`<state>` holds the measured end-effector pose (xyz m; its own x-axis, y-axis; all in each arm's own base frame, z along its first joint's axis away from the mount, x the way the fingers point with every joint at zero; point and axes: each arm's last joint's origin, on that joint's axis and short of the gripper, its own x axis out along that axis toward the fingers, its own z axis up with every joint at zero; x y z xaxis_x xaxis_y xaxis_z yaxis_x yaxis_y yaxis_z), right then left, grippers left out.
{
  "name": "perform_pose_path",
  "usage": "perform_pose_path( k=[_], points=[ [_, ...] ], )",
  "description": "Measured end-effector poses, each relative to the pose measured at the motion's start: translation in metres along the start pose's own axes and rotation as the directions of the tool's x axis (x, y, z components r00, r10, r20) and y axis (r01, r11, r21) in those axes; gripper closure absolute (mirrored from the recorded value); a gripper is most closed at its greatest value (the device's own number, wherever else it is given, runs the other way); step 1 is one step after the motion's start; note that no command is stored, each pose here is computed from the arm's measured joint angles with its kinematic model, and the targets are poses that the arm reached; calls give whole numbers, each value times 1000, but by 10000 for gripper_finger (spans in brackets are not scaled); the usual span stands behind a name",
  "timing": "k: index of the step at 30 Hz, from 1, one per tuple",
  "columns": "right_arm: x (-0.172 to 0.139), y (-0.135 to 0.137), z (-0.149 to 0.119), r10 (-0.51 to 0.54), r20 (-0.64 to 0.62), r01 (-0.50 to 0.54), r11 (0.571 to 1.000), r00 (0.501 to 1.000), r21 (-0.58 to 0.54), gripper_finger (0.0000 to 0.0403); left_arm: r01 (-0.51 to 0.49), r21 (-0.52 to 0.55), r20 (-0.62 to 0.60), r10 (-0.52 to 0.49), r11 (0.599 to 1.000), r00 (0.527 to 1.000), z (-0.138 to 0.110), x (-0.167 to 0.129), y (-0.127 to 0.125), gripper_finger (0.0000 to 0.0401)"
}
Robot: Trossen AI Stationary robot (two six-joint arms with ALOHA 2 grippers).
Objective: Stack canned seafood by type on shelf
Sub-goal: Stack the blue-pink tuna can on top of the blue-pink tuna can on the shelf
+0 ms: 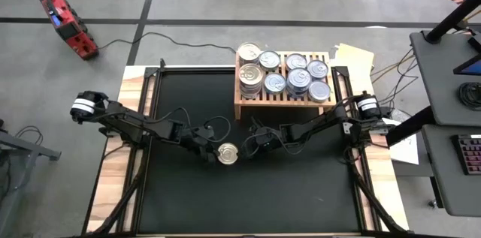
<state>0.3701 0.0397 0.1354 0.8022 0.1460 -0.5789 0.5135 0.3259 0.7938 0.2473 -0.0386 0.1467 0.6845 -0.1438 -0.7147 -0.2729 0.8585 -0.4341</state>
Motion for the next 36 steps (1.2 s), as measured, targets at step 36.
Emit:
perform_pose_path(
  k=[36],
  points=[
    [15,-9,1,20,19,-21,999,1000,43,94,52,-33,65,-50,998,997,-13,3,7,401]
  ],
)
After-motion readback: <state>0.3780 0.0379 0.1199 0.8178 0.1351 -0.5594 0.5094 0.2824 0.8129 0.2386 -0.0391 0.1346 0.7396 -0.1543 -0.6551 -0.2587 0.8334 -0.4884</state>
